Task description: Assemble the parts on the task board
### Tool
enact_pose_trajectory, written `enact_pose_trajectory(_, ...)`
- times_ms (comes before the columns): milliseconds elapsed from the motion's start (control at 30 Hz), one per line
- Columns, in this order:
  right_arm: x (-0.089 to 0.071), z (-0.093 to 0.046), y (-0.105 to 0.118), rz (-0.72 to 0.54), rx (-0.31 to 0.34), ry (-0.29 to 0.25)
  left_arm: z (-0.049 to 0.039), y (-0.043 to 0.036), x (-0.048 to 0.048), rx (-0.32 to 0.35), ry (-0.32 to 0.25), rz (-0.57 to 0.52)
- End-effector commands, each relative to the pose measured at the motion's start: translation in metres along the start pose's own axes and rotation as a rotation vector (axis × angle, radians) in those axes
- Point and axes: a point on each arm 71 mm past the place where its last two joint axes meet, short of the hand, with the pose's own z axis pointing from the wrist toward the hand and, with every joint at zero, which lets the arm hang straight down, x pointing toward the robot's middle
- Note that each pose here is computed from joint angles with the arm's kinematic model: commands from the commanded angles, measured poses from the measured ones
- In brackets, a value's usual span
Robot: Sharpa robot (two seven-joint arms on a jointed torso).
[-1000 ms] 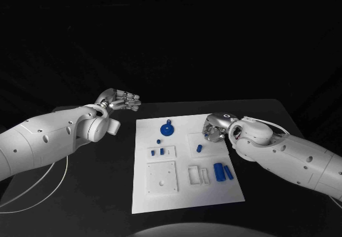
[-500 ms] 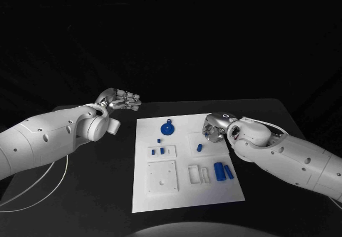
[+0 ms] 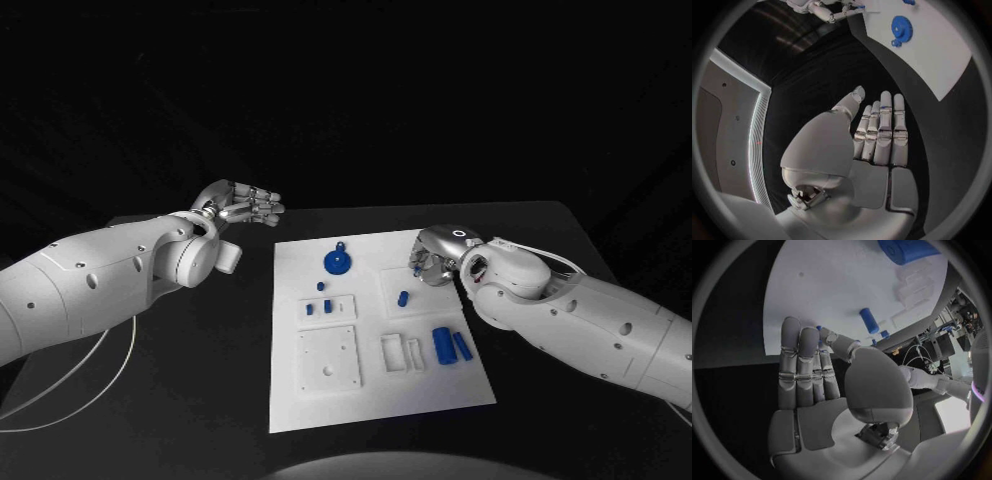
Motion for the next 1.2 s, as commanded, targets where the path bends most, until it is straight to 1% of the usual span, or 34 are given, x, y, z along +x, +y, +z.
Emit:
enact_pose_trajectory(33,-0.013,0.0,-0.001,0.067,0.009,-0.042,0.001,-0.0023,0.0016,0.013,0.01,0.007)
enact_pose_trajectory(167,-0.029,-0.002,-0.001,0.129,0.004,-0.083,0.0011,-0.0023,0.0014,0.013,0.007,0.008)
enact_pose_trajectory(333,-0.043,-0.005,0.002,0.182,-0.016,-0.118,0.001,-0.0029,0.003,0.015,0.01,0.007)
enact_pose_trajectory(467,-0.048,-0.008,0.012,0.222,-0.054,-0.122,0.0013,-0.0036,0.0048,0.018,0.012,0.007)
enact_pose_trajectory(633,-0.047,-0.012,0.031,0.256,-0.112,-0.113,0.0032,-0.0046,0.0072,0.025,0.008,0.004)
enact_pose_trajectory(800,-0.033,-0.021,0.059,0.263,-0.193,-0.09,0.0084,-0.0051,0.0094,0.034,-0.006,0.001)
enact_pose_trajectory(867,-0.028,-0.023,0.067,0.258,-0.213,-0.082,0.0098,-0.0047,0.0099,0.035,-0.009,0.0)
enact_pose_trajectory(1033,-0.003,-0.034,0.096,0.223,-0.286,-0.042,0.0153,-0.0021,0.0135,0.038,-0.018,-0.006)
enact_pose_trajectory(1200,0.023,-0.041,0.115,0.194,-0.322,-0.005,0.0195,-0.0001,0.0191,0.04,-0.015,-0.011)
